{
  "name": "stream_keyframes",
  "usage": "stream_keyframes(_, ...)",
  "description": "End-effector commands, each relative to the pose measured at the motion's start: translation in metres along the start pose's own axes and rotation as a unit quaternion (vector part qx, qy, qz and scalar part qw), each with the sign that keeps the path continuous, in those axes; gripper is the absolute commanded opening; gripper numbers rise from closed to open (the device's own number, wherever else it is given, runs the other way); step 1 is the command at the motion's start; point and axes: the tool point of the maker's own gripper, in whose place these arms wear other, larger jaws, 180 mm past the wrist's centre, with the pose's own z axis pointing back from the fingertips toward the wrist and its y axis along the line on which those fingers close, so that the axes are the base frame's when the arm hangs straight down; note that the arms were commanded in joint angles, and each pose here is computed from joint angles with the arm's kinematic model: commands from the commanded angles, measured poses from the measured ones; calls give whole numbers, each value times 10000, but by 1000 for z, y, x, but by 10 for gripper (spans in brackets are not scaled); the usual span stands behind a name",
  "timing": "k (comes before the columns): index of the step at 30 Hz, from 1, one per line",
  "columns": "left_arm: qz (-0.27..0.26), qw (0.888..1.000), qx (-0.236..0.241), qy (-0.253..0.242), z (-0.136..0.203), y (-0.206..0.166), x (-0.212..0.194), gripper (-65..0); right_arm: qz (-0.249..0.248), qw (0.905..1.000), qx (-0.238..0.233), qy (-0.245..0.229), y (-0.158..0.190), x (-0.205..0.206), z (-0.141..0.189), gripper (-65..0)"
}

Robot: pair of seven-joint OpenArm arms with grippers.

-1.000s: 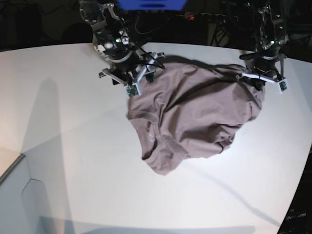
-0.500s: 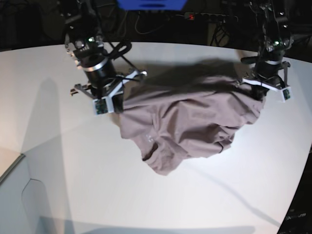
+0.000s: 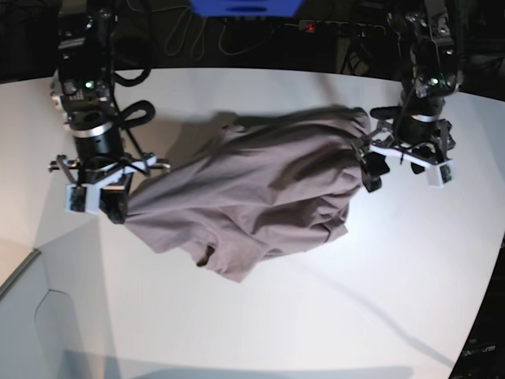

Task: Layout the t-shirt on the table in an organized manner, then fold the t-shirt properly
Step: 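Grasp the shirt with the right gripper and stretch it between grippers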

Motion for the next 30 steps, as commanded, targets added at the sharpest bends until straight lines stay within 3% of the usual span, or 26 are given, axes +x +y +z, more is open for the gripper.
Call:
stream_keyframes(1,-56,9999,-1,-155,3,1,8,-60,69,9994,-90,-327,-12,19,0,-650)
stream_keyframes(5,-2,9999,-24,159,-3,0,-15,-59,-101,9985,-365,-392,-41,24,2,-650)
stream_keyframes(9,15,9973,-123,720,-13,-7,-58,-59,-123,9986,-368,-353,-45,21,3,-650)
stream_keyframes(15,-190,9831,-667,1694,-17,-52,-134,-60,-114,9989,-378,-260,-45,15,6,-650)
stream_keyframes(21,-340,9759,-942,1938,-23,-75,-152,-75,-110,9990,-420,-138,-49,6,5,-650)
stream_keyframes(24,-416,9750,-1061,1906,-27,-84,-148,-187,-110,9990,-420,-130,-49,5,6,-650)
stream_keyframes(30,-373,9753,-1077,1890,-28,-88,-147,-650,-110,9990,-420,-130,-49,5,6,-650)
